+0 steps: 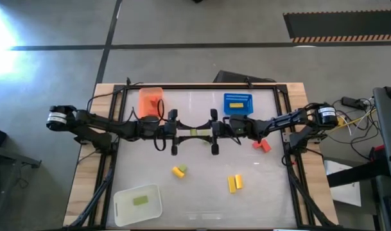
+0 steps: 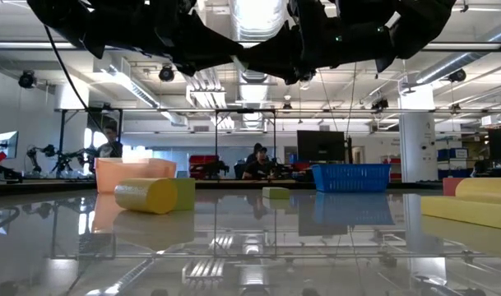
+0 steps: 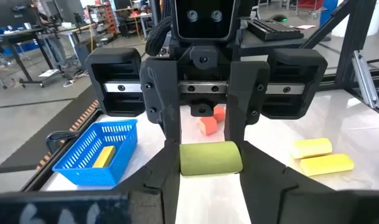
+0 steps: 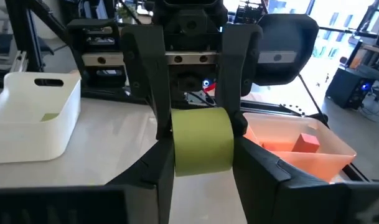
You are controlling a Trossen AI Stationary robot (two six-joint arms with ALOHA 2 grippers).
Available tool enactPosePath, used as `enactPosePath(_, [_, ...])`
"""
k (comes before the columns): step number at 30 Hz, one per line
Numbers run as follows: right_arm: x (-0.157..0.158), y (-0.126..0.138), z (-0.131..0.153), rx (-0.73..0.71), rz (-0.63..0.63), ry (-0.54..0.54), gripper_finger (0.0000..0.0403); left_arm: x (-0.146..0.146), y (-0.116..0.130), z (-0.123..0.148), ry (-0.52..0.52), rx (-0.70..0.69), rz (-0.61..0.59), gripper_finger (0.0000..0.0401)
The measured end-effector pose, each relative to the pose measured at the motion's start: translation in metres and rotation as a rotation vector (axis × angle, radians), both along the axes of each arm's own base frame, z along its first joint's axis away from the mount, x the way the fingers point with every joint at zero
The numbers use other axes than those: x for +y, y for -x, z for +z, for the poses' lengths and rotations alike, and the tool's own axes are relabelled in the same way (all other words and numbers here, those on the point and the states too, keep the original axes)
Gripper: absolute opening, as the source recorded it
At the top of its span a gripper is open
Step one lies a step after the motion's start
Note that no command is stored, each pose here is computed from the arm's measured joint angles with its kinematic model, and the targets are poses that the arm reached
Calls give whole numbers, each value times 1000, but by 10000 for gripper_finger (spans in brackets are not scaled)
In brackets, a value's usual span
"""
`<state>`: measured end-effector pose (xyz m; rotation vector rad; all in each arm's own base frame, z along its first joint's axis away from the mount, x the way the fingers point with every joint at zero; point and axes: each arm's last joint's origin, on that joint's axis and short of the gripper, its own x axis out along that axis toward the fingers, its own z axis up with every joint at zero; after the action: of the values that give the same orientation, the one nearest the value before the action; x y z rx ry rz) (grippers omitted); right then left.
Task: Sort & place blocks by color
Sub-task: Put the green wooden block into the white bin
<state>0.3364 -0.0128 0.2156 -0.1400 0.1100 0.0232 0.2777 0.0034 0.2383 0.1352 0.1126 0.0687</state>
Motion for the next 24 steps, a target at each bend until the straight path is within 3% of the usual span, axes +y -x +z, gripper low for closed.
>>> enactPosePath(9, [-1, 1, 1, 7, -31, -6, 223, 0, 0, 0, 17, -1, 12, 113])
enactPosePath(24, [0, 14, 13, 87, -39, -44, 272, -1, 0, 0, 28, 6, 10, 113])
